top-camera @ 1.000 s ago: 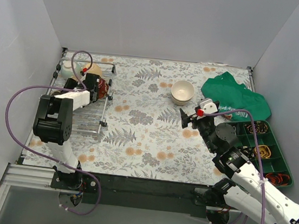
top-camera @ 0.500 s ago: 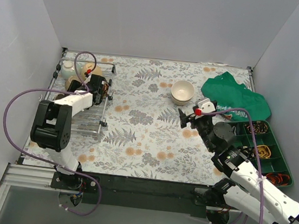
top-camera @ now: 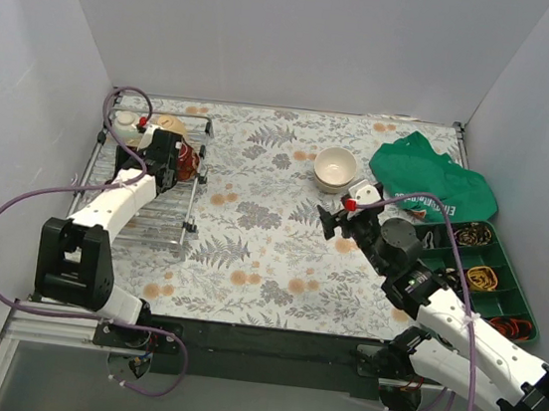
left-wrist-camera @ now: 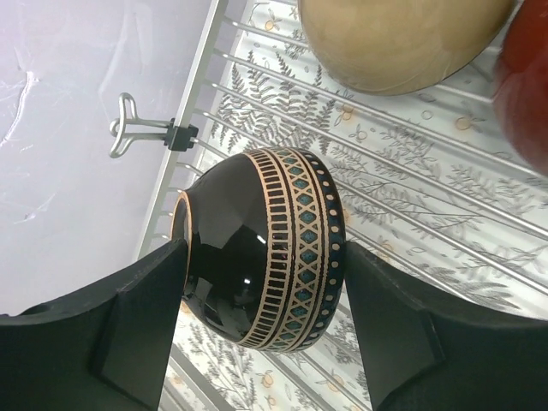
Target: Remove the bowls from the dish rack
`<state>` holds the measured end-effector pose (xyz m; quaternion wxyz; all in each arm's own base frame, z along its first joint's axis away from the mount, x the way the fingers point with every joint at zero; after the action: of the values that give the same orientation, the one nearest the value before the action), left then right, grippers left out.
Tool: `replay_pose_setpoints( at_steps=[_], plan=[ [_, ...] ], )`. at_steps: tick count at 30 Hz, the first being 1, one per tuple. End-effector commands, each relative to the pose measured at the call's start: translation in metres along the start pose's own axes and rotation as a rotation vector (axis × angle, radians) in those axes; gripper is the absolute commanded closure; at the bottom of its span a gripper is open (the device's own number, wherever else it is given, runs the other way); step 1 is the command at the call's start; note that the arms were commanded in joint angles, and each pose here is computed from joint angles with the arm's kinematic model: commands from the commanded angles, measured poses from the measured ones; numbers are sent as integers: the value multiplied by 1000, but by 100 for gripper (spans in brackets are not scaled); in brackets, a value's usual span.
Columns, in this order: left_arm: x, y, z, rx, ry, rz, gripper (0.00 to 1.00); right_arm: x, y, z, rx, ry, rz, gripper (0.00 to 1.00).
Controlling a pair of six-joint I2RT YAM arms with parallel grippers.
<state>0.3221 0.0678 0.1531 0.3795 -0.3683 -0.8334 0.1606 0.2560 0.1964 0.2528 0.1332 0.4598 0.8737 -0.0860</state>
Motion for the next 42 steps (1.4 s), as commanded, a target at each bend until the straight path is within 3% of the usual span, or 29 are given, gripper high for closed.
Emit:
replay_pose_setpoints(
  at_steps=[1, 5, 19, 31, 37, 42],
  plan=[
    [18, -27, -37, -99, -188, 39, 92, 9, 8, -24, -61, 0, -72, 6],
    [21, -38, -46, -123, -265, 85, 100, 29, 16, -22, -45, 8, -191, 6],
    [8, -90, -90, -173, -503, 411, 100, 85, 30, -26, -26, 148, -500, 4],
    [-46, -177, -116, -162, -645, 997, 100, 112, 32, -55, -104, 251, -687, 1],
    [-91, -230, -109, -99, -673, 1304, 100, 115, 39, -55, -106, 283, -686, 2],
    [-122, -256, -87, -22, -702, 1456, 100, 115, 45, -49, -91, 289, -657, 2]
  ],
)
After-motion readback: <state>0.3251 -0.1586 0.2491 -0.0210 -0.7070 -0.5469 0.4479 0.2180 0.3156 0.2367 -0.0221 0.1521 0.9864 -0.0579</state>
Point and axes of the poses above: each gripper's point midway between its finger pads, its own y axis out along the fingers, its own x axis along the line the jaws close on, z = x × y, the point moved 2 cm from there along -y, back along the fingers, and after that the axes turned 4 degrees about -y, right-handed, at the moved point
